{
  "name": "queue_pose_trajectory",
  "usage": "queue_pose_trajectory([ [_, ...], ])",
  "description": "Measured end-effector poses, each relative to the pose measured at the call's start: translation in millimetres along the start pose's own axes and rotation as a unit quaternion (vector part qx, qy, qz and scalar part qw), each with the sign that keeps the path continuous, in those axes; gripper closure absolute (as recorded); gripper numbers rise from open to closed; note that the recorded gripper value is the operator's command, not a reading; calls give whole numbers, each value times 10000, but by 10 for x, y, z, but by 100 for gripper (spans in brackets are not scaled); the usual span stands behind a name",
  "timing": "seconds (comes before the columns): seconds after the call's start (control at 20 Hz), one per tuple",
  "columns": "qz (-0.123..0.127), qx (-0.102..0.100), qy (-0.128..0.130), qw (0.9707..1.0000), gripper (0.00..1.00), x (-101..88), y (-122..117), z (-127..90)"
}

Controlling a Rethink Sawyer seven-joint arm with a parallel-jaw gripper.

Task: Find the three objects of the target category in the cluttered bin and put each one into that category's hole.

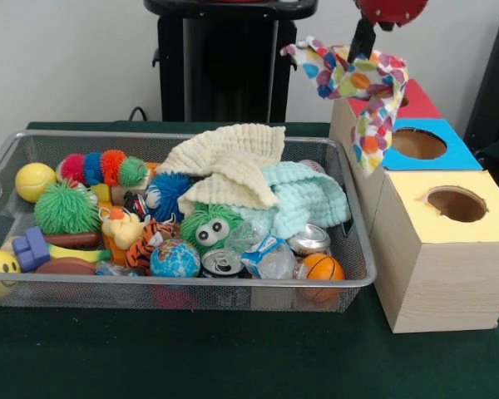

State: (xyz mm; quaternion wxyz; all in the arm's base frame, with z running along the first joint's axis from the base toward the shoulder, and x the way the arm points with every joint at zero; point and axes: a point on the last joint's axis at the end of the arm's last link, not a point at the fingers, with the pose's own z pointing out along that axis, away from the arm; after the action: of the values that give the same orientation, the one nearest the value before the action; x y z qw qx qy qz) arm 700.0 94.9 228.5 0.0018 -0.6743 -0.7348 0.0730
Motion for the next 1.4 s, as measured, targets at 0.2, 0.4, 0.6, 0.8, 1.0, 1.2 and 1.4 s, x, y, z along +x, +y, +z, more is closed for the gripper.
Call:
queue_pose_trajectory([
  [0.2,-107,96,2,9999,100,198,65,197],
  [0.4,-184,173,48,9997,100,391,99,356],
  [0.6,-230,231,116,9994,100,568,134,498],
  [0.8,-271,264,157,9992,100,695,166,600],
  [1.0,-293,287,184,9990,100,773,191,674],
  [1.2,-255,279,235,9990,100,822,256,743],
  [1.4,-180,204,252,9993,100,893,382,780],
])
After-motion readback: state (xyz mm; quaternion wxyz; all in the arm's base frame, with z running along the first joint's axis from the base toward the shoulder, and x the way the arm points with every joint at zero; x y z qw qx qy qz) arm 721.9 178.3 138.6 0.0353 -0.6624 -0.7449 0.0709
